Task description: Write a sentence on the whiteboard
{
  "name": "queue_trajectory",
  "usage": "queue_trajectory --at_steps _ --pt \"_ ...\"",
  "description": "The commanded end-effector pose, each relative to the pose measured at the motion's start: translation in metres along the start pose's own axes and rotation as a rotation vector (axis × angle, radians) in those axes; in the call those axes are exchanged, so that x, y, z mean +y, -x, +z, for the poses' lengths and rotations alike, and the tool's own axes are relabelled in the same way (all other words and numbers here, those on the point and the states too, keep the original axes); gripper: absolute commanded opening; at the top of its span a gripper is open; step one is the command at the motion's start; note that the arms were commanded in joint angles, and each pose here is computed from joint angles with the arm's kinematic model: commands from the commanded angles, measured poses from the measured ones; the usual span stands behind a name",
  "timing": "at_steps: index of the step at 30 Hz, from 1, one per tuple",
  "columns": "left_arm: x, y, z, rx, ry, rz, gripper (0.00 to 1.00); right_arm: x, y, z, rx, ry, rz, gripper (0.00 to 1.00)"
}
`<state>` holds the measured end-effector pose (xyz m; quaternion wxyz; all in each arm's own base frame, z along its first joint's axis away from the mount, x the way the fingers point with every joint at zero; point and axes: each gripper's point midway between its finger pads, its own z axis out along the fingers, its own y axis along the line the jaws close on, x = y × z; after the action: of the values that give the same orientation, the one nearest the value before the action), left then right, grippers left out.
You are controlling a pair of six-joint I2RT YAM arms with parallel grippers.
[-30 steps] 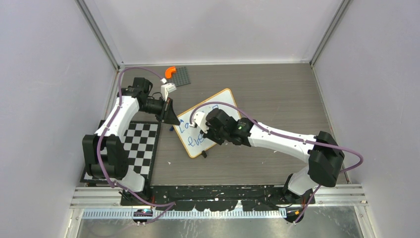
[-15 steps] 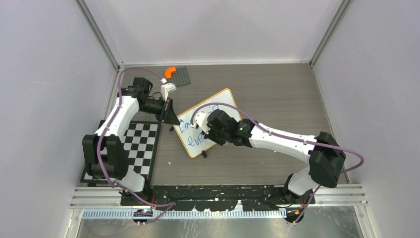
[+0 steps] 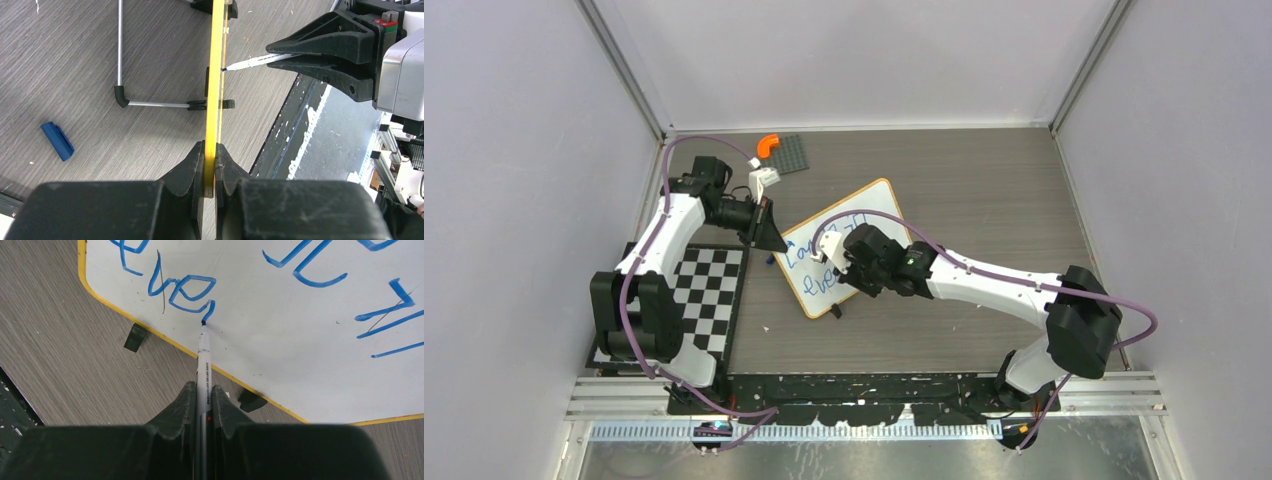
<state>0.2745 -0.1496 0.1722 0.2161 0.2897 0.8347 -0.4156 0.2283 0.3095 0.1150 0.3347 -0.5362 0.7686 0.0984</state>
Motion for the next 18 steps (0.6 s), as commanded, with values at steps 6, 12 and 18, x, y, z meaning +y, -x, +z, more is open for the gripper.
queue_trajectory --at_steps 6,12,18 --pt "0.000 0.004 -0.006 -0.010 0.030 0.040 0.00 -0.034 0.043 -0.016 -0.123 -0.078 0.053 0.00" --pt "0.000 0.004 -0.005 -0.009 0.030 0.040 0.00 -0.032 0.038 -0.016 -0.109 -0.070 0.054 0.00" --pt "-0.001 0.006 -0.006 -0.014 0.026 0.040 0.00 -0.030 0.032 -0.023 -0.103 -0.062 0.049 0.00"
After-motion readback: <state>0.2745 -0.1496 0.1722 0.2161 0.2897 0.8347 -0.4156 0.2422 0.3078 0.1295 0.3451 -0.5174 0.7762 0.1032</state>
